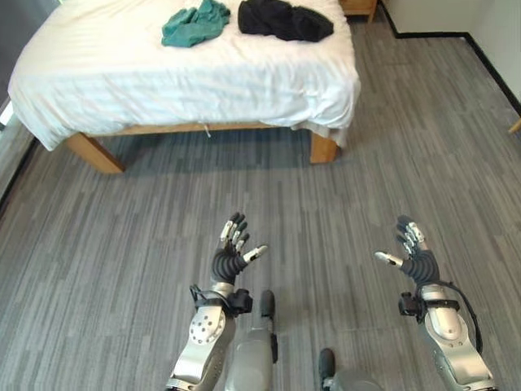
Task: Pick up bed clothes into laundry basket.
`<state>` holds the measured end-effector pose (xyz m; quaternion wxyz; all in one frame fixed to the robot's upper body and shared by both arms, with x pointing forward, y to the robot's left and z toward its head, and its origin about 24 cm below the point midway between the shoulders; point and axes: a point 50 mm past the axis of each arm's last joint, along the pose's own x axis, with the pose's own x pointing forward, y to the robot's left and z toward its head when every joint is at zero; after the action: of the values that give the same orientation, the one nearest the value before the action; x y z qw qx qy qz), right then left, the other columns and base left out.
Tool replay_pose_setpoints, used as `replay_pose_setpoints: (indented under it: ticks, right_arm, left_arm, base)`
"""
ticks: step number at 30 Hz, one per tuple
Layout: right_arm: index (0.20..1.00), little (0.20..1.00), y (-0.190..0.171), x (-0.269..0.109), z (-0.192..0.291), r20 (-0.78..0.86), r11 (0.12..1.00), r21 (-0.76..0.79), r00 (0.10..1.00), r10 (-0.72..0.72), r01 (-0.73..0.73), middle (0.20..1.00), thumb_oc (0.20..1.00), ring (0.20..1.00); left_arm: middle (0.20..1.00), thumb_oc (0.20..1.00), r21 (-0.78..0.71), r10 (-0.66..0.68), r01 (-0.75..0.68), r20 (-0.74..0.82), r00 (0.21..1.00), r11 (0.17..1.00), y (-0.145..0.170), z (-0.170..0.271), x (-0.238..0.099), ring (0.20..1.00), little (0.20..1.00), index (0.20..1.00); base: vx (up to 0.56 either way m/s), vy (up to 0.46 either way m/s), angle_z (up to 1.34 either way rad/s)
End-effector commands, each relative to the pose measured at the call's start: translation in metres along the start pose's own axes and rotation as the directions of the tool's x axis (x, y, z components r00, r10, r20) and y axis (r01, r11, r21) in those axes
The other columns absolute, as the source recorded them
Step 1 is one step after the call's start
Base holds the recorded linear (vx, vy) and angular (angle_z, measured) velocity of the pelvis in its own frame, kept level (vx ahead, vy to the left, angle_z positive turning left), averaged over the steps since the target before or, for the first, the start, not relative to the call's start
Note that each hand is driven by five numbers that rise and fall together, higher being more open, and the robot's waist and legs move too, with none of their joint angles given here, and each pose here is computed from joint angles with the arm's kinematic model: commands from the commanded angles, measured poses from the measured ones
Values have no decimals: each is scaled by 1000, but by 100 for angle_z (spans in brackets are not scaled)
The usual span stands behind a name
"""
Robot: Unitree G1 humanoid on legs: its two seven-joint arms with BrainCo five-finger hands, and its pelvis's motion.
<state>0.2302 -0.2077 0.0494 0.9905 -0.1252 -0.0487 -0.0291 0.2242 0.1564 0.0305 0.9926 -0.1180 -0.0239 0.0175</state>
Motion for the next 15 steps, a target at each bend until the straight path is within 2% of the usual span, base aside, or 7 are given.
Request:
replay_pose_setpoints:
  ticks: [1,6,10,15]
  right_arm:
    - [1000,1000,4,5,22,126,999,-45,992,16,-11,1000,1000,1000]
    - [1000,1000,14,10,30,165,999,-31,986,31,-27,1000,1000,1000]
    - [1000,1000,16,14,41,222,997,-75,975,23,-6,1000,1000,1000]
    - [1000,1000,8,12,39,213,995,-88,977,-23,42,1000,1000,1000]
  left_arm:
    - [1000,1000,15,-64,63,75,995,998,-1,18,-3,1000,1000,1000]
    - [1000,1000,121,-148,136,93,985,983,-5,27,7,1000,1000,1000]
    - [1000,1000,161,-164,143,124,979,976,-6,34,13,1000,1000,1000]
    - [1000,1000,154,-180,165,90,980,974,-7,26,13,1000,1000,1000]
  base:
    - [482,211,-31]
    - [276,148,-27]
    - [338,80,31]
    - [479,-87,36]
